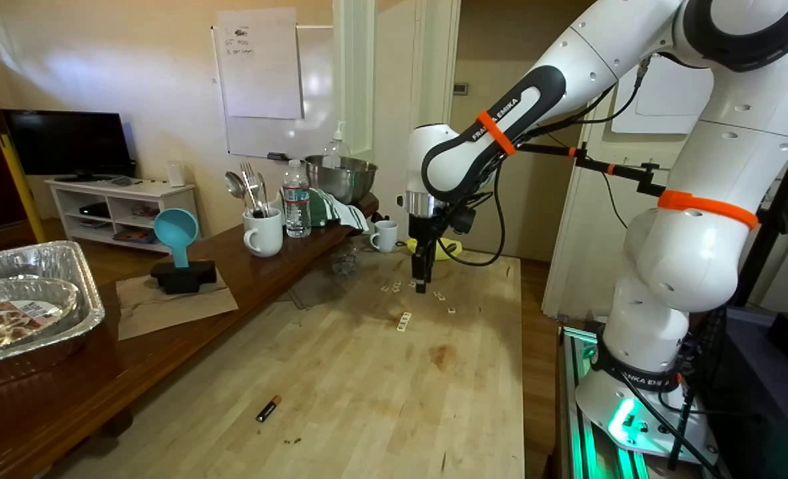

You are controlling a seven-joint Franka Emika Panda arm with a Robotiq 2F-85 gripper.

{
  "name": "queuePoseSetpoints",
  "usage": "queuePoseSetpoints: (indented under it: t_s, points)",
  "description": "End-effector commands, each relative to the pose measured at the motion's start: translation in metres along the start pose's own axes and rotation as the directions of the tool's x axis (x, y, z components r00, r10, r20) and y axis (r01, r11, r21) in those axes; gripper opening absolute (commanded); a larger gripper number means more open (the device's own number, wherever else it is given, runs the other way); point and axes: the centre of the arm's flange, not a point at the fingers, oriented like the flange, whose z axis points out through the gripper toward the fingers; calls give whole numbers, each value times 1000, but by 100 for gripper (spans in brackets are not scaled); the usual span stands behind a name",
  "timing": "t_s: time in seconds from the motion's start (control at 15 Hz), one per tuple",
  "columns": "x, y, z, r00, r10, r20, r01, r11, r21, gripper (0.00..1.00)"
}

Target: Move three letter blocks to the far left, then move three more to the left.

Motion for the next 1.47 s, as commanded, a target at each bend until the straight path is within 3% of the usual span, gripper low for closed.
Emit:
queuePoseSetpoints:
  t_s: [0.0, 0.07, 0.13, 0.2, 0.27, 0.4, 0.73, 0.87, 0.93, 1.0, 1.13, 1.4]
  points:
    - [-4, 8, 25, 999, -28, -28, 27, 999, -17, 27]
    - [-4, 8, 29, 999, -33, -31, 32, 999, -21, 20]
    - [-3, 9, 34, 999, -39, -34, 38, 999, -24, 24]
    - [-3, 9, 37, 998, -45, -38, 44, 999, -27, 43]
    - [-2, 10, 42, 998, -50, -41, 49, 998, -29, 50]
    - [0, 9, 50, 997, -59, -46, 58, 998, -30, 56]
    - [6, 9, 66, 996, -72, -57, 70, 997, -34, 93]
    - [7, 8, 71, 996, -73, -59, 71, 997, -33, 100]
    - [8, 7, 73, 996, -74, -57, 72, 997, -30, 80]
    - [9, 7, 76, 996, -73, -54, 72, 997, -28, 69]
    - [10, 5, 80, 996, -73, -53, 72, 997, -25, 62]
    - [15, 2, 87, 995, -69, -69, 68, 997, -21, 29]
